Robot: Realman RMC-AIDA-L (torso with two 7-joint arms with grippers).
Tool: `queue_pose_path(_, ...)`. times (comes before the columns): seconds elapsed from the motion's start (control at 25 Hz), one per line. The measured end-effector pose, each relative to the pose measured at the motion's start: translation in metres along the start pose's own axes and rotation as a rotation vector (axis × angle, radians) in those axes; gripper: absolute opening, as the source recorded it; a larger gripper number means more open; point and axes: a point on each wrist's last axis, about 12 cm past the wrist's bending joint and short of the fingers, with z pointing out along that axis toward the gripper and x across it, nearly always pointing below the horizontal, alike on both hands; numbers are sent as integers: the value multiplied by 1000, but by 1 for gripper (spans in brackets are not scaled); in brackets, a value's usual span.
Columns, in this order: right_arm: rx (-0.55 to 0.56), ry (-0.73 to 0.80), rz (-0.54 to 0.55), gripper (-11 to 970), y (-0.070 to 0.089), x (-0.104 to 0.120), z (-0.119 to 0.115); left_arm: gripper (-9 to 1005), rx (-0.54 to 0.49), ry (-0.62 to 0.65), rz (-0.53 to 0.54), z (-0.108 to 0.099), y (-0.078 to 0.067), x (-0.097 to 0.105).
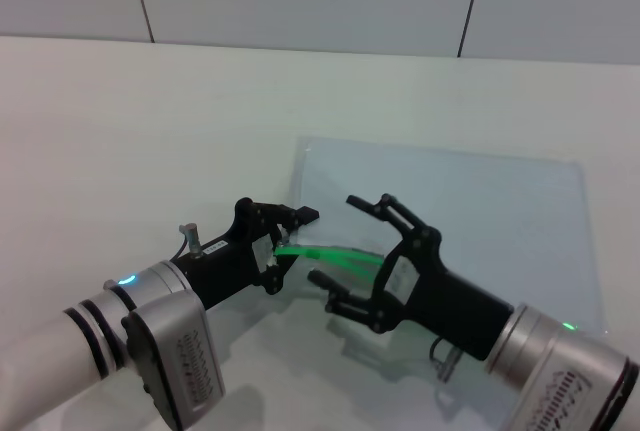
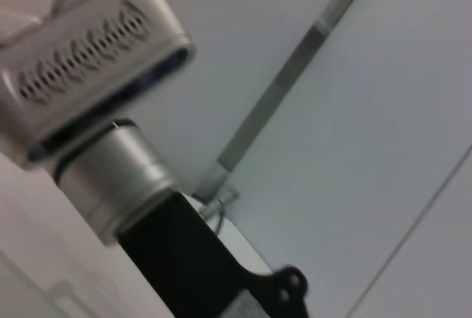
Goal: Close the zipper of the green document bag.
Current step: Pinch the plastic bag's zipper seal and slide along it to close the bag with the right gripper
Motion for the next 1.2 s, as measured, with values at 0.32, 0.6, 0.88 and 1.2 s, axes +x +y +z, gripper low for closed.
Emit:
queue_pose_path(0.32, -82, -29, -64, 879, 10, -7, 10, 52, -10, -21, 2, 1, 1, -3)
queue_pose_path(0.6, -80, 3, -101, 867, 4, -3, 14, 52, -8, -36, 15, 3, 1, -7)
queue_pose_path(0.88, -77, 32, -152, 856, 4, 1, 14, 52, -10, -41, 17, 3, 0, -8)
queue_pose_path(1.2, -94, 55, -189, 624, 5, 3, 15, 52, -5, -49, 25, 3, -1, -10)
